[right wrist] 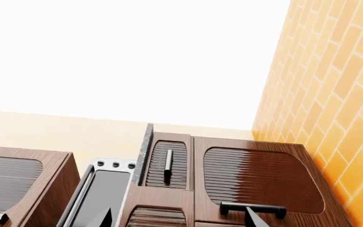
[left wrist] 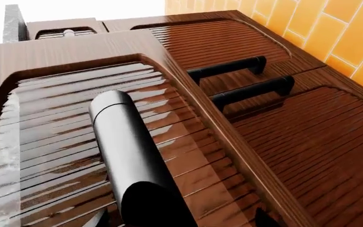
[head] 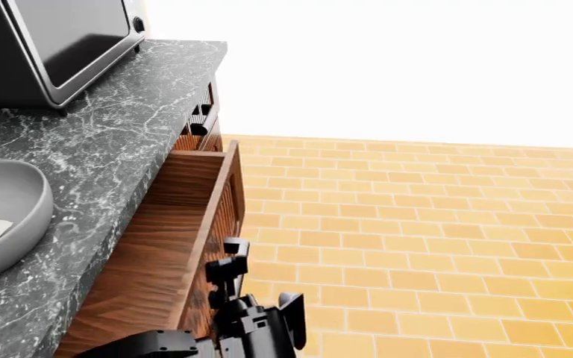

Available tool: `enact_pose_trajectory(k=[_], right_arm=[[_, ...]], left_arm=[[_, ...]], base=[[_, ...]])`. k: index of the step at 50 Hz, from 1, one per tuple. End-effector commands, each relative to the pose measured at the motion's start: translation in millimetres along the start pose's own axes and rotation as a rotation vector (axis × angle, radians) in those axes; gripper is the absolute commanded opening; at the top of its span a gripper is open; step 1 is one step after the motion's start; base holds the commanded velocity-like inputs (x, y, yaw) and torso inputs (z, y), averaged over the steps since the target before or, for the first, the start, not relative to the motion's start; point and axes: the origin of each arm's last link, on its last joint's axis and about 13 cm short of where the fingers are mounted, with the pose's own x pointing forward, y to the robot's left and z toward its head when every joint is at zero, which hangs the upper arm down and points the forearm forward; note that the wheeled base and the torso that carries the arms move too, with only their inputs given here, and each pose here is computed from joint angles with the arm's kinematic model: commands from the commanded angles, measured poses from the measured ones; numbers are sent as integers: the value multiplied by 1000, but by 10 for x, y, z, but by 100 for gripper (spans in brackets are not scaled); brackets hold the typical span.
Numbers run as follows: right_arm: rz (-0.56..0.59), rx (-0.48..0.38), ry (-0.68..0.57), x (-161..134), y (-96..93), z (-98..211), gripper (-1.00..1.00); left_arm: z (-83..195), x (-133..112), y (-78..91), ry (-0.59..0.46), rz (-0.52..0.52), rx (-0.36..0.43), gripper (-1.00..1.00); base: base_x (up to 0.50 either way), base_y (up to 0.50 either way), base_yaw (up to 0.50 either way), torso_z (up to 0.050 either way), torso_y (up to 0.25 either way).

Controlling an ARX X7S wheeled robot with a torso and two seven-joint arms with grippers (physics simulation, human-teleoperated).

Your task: Place the bar in the bowl and close the drawer.

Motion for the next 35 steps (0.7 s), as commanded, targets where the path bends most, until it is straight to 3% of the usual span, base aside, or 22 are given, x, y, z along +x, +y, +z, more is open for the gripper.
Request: enact_pose_trajectory(k=[1,23,35], right_arm=[[2,0,0,3,-4,-7,100],[6,1,0,47,-7,-21,100],[4,-1,0,47,-15,-33,100]], left_arm=[[-39,125,83,66,46,-22,100],[-134,343,191,156,87,-48,100],[-208,477,216,194,52,-74,100]], base=[[0,0,0,0,0],[0,0,0,0,0],[0,0,0,0,0]])
